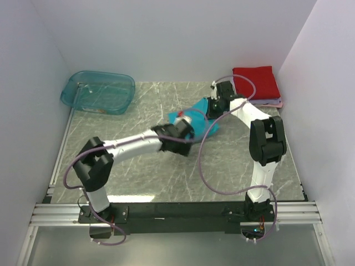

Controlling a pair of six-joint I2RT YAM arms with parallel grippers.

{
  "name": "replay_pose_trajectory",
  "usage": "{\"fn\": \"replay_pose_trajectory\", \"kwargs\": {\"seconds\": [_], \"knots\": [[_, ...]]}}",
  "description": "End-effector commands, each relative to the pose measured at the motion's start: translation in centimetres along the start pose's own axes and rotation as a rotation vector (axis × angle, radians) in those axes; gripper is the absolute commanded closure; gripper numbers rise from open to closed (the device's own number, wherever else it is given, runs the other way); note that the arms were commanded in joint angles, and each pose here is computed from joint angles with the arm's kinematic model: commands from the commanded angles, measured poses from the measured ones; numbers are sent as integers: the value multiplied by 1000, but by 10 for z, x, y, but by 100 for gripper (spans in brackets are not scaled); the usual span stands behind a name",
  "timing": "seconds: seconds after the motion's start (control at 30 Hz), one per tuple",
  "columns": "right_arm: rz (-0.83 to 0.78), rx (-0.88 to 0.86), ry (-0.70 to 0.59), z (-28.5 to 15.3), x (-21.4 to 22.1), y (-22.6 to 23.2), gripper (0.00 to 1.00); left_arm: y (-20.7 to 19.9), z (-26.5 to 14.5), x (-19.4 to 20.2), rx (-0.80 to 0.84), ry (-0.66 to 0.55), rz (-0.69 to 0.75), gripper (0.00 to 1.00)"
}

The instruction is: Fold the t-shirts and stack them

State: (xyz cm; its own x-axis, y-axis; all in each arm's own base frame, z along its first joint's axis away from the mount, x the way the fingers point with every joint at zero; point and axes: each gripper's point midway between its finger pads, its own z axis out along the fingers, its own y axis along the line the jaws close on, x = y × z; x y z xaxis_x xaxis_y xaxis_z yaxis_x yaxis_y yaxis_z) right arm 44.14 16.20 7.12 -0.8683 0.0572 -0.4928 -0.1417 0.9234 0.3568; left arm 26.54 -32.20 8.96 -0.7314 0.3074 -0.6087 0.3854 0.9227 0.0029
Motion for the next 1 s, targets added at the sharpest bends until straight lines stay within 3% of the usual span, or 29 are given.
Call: {"fn": "replay_pose_trajectory", "kwargs": {"seconds": [0.0, 0.2, 0.33, 0.53, 0.97], "knots": [[-168, 186, 13, -16, -22, -42, 100, 48, -12, 11, -19, 172, -153, 4], [-262, 364, -71, -41, -68, -76, 100, 148, -20, -18, -8, 153, -440, 1], [-303, 444, -122, -60, -97, -89, 100, 220, -11, -13, -84, 112, -657, 1], [-306, 469, -216, -91, -146, -97, 100, 242, 10, 17, -144, 145, -724, 1], [-312, 474, -375, -102, -221, -126, 100, 253, 13, 17, -194, 88, -719, 1]]}}
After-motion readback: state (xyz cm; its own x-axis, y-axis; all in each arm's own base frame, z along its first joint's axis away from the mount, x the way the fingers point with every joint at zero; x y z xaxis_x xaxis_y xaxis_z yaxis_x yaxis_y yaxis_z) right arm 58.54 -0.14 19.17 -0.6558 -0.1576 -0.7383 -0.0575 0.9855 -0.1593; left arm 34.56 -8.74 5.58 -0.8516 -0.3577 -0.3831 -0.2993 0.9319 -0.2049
